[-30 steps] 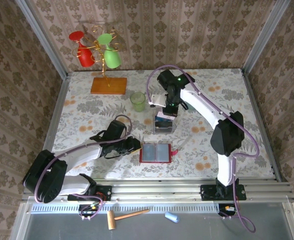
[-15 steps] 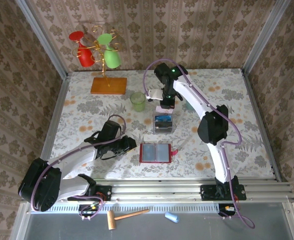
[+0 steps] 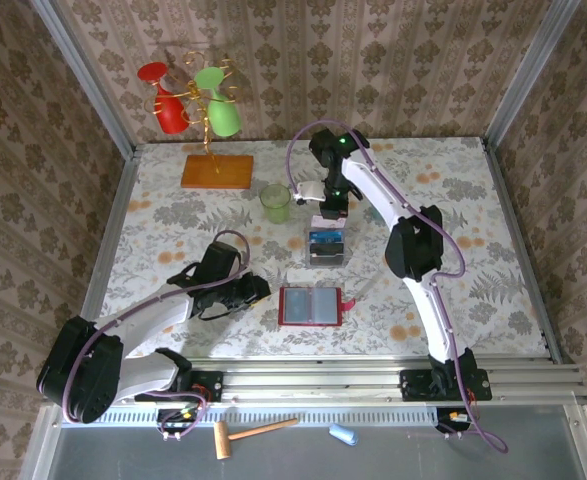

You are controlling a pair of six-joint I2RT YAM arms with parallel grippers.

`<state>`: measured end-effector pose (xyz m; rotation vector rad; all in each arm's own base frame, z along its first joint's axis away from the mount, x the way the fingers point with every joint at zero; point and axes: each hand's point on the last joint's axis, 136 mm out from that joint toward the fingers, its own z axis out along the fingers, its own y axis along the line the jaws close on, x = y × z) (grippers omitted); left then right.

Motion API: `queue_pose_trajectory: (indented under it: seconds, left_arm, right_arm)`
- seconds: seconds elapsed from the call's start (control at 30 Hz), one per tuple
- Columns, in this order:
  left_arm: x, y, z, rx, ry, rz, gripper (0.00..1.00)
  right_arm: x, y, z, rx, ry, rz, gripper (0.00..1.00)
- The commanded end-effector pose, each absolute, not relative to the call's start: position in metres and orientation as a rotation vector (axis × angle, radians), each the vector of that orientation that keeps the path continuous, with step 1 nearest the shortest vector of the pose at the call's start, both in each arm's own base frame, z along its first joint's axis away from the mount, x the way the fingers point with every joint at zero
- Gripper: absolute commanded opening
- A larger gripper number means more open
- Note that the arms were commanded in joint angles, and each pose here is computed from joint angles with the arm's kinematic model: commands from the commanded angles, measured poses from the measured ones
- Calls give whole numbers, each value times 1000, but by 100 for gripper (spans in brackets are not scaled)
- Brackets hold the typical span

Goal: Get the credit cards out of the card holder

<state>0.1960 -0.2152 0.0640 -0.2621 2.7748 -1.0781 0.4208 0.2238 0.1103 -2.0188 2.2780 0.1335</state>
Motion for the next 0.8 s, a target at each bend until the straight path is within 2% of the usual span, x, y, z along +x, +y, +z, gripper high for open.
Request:
queue_pose_trajectory:
  seconds: [0.0, 0.17, 0.27, 0.37, 0.77]
  left_arm:
    - [193, -208, 59, -294, 2791, -1050, 25]
    - [192, -207, 58, -301, 2797, -1047, 25]
    - [193, -207, 59, -301, 2795, -1048, 25]
    - [194, -208, 59, -299, 2791, -1049, 25]
    - [203, -220, 60, -245, 2795, -1093, 26]
  right_arm:
    - [401, 221, 100, -2095, 2319, 252, 0]
    - [396, 222, 88, -2099, 2358, 310, 0]
    - [401, 222, 86, -2070, 2372, 284, 15]
    - [408, 223, 97, -2026, 2356, 243, 23]
    - [447, 206, 163, -1757, 2229, -149, 30]
